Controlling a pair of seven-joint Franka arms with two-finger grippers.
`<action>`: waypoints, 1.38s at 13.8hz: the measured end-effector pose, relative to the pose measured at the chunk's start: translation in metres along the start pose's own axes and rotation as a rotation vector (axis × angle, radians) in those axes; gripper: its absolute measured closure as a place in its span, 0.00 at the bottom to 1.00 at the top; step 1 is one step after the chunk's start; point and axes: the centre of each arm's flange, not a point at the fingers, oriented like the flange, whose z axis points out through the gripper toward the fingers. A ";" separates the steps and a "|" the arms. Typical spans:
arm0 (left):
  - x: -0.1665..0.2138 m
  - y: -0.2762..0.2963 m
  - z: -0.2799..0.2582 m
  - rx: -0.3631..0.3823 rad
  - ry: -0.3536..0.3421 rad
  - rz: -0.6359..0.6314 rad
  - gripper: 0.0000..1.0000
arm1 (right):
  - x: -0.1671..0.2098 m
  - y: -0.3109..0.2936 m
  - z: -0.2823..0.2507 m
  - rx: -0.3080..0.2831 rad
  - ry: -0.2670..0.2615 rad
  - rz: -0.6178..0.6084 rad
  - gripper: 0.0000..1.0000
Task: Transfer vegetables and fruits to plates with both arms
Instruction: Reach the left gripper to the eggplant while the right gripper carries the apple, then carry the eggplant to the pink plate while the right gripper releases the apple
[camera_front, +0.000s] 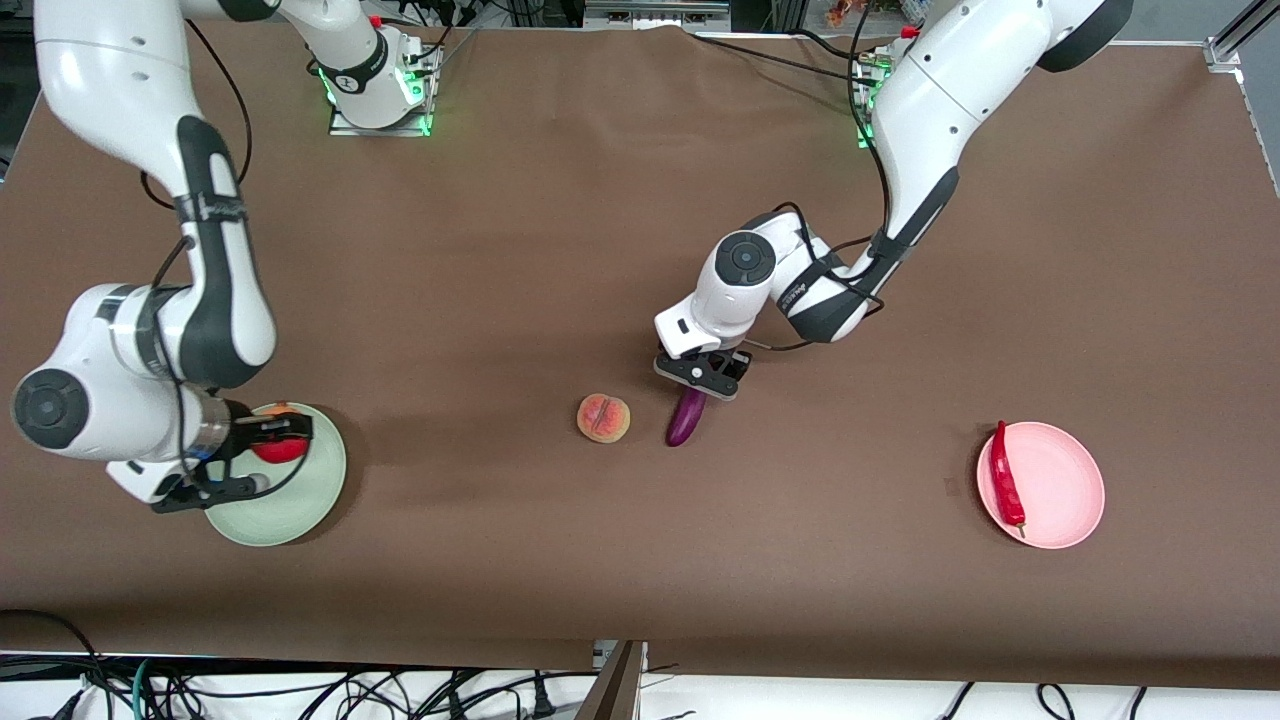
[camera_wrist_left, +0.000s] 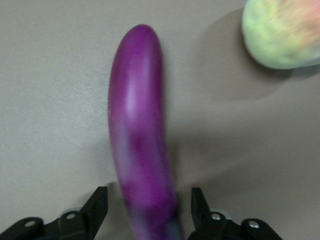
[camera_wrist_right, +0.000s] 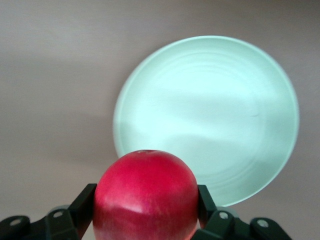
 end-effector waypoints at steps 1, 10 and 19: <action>-0.001 -0.002 0.006 0.009 0.001 0.003 0.25 | 0.002 0.008 0.011 -0.007 0.013 -0.007 0.15; 0.034 -0.063 -0.073 0.092 0.007 -0.124 0.66 | 0.018 0.020 0.079 -0.027 0.125 0.000 0.15; 0.036 -0.378 -0.196 0.197 -0.034 -0.350 0.66 | 0.025 -0.036 -0.002 0.084 0.063 0.006 0.00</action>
